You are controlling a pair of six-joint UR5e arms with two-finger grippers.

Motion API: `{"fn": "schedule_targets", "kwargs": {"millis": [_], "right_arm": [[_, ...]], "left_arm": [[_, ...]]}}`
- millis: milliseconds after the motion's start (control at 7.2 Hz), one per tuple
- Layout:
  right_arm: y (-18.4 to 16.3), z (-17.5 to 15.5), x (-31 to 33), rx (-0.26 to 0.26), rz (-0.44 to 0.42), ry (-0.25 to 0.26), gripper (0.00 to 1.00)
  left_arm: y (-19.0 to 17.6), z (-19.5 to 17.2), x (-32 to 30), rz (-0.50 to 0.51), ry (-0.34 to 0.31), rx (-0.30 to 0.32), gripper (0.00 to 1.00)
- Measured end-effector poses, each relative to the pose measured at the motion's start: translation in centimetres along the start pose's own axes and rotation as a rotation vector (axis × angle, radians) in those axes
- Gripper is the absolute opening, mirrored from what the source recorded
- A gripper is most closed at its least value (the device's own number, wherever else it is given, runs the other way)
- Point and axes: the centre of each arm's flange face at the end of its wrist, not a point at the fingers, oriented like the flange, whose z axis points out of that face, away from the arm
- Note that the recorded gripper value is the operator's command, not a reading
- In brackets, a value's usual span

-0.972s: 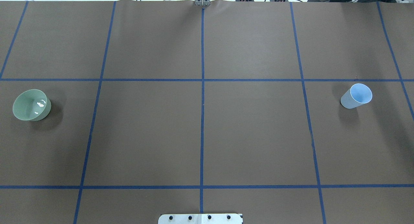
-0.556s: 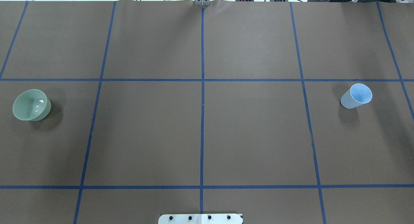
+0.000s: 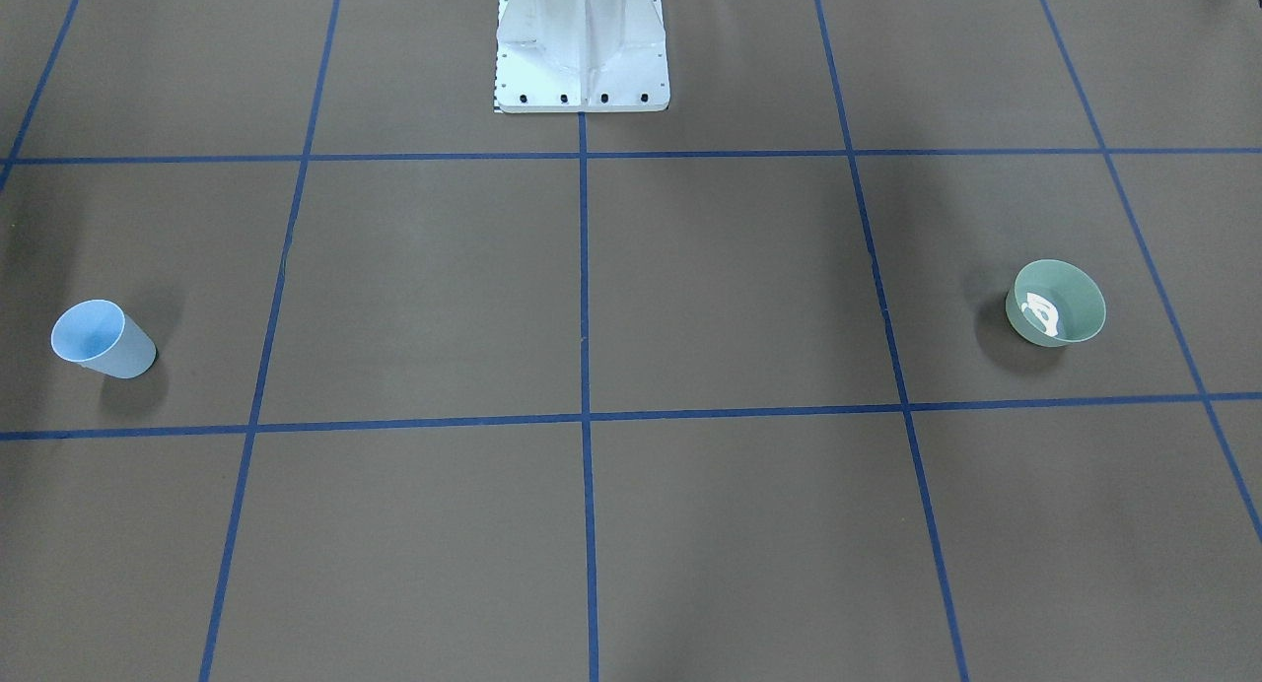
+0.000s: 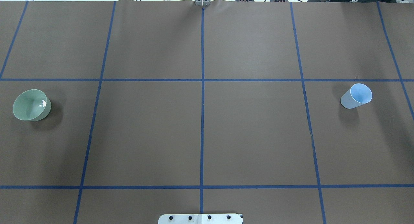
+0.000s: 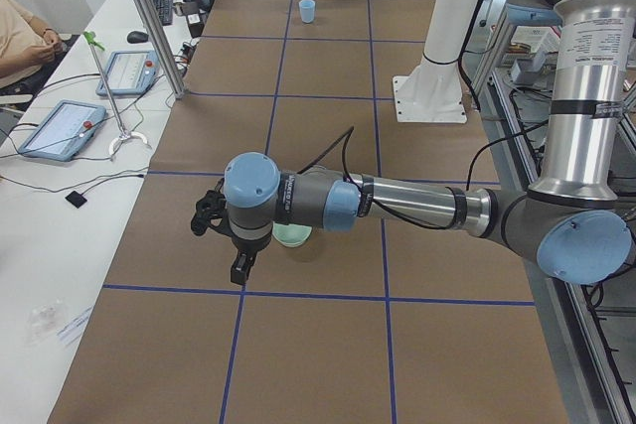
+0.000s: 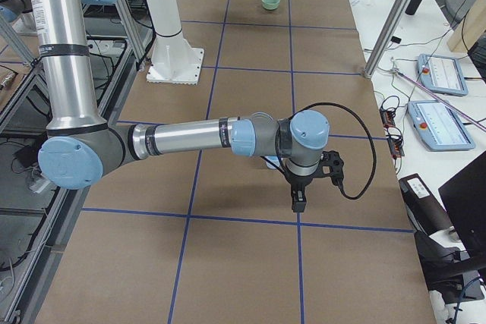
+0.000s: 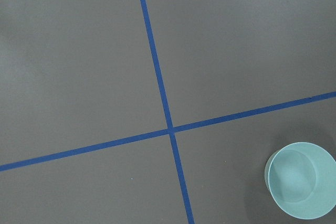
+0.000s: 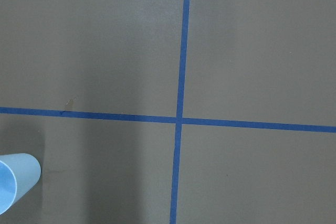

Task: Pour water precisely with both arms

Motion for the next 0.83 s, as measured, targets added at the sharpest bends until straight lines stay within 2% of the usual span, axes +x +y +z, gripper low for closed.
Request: {"fn": "schedule_targets", "kwargs": {"millis": [833], "right_arm": [[0.44,-0.01,-0.07,0.001,-0.002,-0.003,1.0]], "left_arm": [[1.56,0.73,-0.56,0.005,-0.001,0.005,1.0]]}}
